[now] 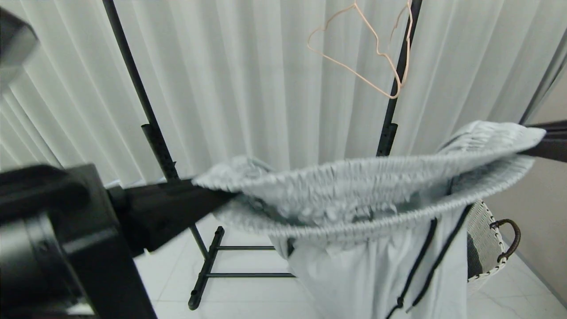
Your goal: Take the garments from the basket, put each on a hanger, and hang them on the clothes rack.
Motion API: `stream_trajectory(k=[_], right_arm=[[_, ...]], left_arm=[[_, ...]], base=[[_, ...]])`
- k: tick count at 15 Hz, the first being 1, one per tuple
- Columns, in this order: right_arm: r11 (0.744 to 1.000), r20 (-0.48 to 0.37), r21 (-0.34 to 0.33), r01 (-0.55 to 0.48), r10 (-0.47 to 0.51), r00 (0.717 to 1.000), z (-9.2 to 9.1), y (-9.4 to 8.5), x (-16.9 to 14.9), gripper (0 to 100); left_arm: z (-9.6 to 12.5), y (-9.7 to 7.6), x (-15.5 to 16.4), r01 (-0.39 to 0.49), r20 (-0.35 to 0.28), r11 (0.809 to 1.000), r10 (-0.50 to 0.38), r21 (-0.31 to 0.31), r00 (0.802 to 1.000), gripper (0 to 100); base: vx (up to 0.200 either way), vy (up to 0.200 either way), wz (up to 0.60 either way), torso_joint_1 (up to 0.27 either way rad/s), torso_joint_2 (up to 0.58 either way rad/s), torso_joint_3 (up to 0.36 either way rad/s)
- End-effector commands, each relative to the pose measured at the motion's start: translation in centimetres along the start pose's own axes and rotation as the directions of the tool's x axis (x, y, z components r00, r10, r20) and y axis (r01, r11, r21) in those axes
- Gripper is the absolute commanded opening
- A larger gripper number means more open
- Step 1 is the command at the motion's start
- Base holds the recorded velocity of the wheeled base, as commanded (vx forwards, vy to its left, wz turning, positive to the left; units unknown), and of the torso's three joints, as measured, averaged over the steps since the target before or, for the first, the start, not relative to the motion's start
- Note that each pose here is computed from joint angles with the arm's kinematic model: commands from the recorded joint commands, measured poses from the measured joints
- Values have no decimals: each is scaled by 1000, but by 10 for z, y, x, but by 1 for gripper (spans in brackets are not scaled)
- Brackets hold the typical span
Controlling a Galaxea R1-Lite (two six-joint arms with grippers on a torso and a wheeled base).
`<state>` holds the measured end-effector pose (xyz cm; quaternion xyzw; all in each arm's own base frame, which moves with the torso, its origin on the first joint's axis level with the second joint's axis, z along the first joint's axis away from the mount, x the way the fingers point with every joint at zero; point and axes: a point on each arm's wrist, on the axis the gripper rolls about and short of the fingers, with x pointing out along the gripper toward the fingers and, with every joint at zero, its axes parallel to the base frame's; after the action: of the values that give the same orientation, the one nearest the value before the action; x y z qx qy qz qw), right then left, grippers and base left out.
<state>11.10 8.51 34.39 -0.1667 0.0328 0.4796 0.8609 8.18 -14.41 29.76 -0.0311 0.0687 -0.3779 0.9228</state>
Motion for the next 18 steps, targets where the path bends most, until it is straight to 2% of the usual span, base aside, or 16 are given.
stream_trajectory(k=[1, 3, 5, 8, 10, 12, 14, 15, 18], right_arm=[[1000, -2, 3, -3, 3, 1000, 13, -15, 37, 0], [1000, 44, 1, 6, -6, 999, 30, -23, 48, 0], [1000, 81, -8, 19, -18, 997, 43, -28, 52, 0], [995, 98, -3, 98, -97, 990, 52, -32, 46, 0], [991, 107, 5, 136, -136, 985, 55, -29, 35, 0], [981, 97, 9, 196, -196, 976, 55, -27, 26, 0], [966, 93, 13, 257, -257, 962, 55, -26, 17, 0], [959, 101, 17, 284, -285, 953, 57, -25, 11, 0], [956, 116, 24, 293, -293, 949, 58, -22, 0, 0]], left_arm=[[41, 19, -15, -94, 142, 995, 98, -29, 985, 0], [68, 24, -24, -124, 199, 992, 125, -22, 972, 0], [86, 24, -34, -133, 219, 991, 126, 17, 967, 0], [98, 23, -36, -164, 168, 976, 139, 141, 976, 0], [107, 20, -25, -167, 162, 973, 141, 159, 977, 0], [97, 20, -6, -176, 104, 968, 160, 176, 982, 0], [83, 19, 13, -231, 40, 953, 228, 196, 973, 0], [76, 12, 23, -245, 14, 946, 248, 212, 969, 0], [75, 4, 24, -219, 10, 951, 222, 217, 975, 0]], base=[[0, 0, 0, 0, 0, 0], [0, 0, 0, 0, 0, 0], [0, 0, 0, 0, 0, 0], [0, 0, 0, 0, 0, 0], [0, 0, 0, 0, 0, 0], [0, 0, 0, 0, 0, 0], [0, 0, 0, 0, 0, 0], [0, 0, 0, 0, 0, 0], [0, 0, 0, 0, 0, 0]])
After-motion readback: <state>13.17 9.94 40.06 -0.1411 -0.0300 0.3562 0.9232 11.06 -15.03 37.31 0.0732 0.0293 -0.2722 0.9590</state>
